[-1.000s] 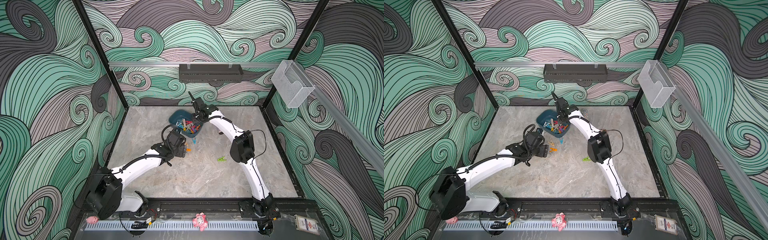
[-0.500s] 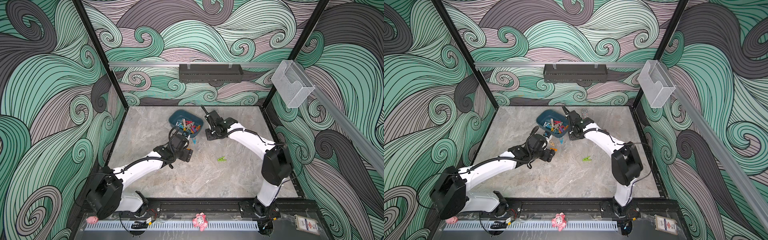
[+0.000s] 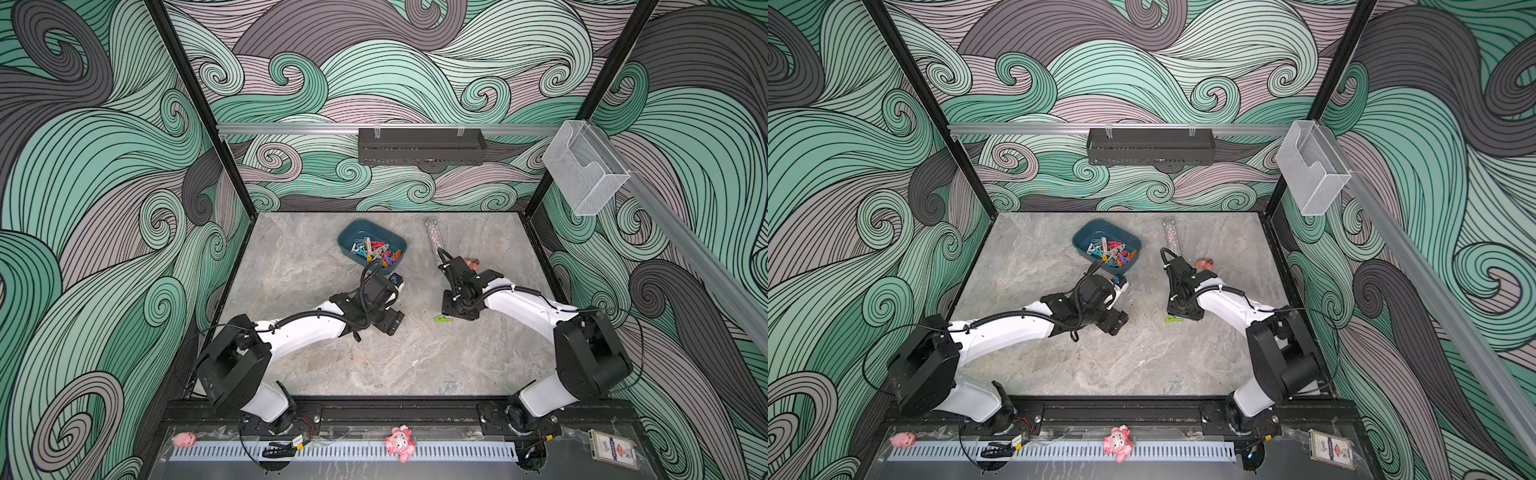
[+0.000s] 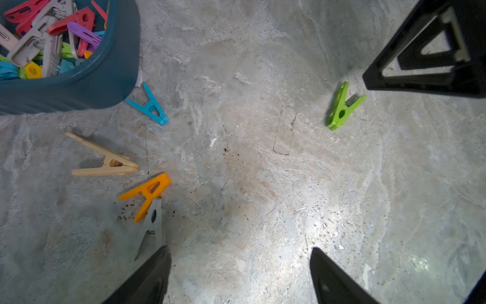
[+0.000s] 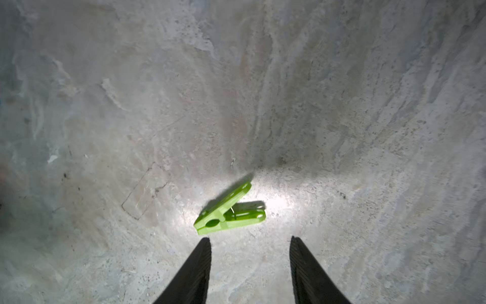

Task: Put the clothespins into the storage box
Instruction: Pick up the clothespin from the center of the board.

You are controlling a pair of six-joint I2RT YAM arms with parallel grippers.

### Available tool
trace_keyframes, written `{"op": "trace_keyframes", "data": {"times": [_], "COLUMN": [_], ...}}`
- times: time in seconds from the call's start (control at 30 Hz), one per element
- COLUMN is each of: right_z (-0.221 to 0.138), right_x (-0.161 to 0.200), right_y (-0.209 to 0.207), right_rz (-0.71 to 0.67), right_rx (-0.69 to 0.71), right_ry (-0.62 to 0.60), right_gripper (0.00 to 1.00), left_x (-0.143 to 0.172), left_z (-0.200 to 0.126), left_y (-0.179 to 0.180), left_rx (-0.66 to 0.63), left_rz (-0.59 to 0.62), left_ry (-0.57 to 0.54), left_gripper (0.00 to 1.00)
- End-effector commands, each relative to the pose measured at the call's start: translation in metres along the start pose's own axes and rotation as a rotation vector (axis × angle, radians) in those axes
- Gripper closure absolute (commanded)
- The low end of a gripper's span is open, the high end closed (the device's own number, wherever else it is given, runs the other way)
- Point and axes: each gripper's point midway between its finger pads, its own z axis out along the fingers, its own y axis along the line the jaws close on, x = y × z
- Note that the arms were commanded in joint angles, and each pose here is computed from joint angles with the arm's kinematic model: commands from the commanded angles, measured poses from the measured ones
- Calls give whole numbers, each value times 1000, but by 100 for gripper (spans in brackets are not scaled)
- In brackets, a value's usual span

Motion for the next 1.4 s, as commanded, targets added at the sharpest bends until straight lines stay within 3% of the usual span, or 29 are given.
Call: {"op": "trace_keyframes", "data": {"times": [0.0, 0.5, 0.87, 1.37], "right_z": [10, 43, 44, 28], "right_x": [-5, -3, -4, -8], "right_y": [11, 20, 24, 36], "right_rz": [113, 157, 107, 34], "right_rx": [-50, -60, -51, -56], "right_ry": [-7, 31, 23, -1], "right_gripper": [50, 59, 86, 92], "left_x": [-15, -9, -4, -1], "left_z": [-5, -3, -3, -5], "left_y": [-8, -8, -6, 11], "left_rx": [16, 6, -2, -91], "left_rz": [14, 31, 24, 52], "left_ry": [-36, -22, -21, -48], "left_gripper": [15, 15, 15, 15]}}
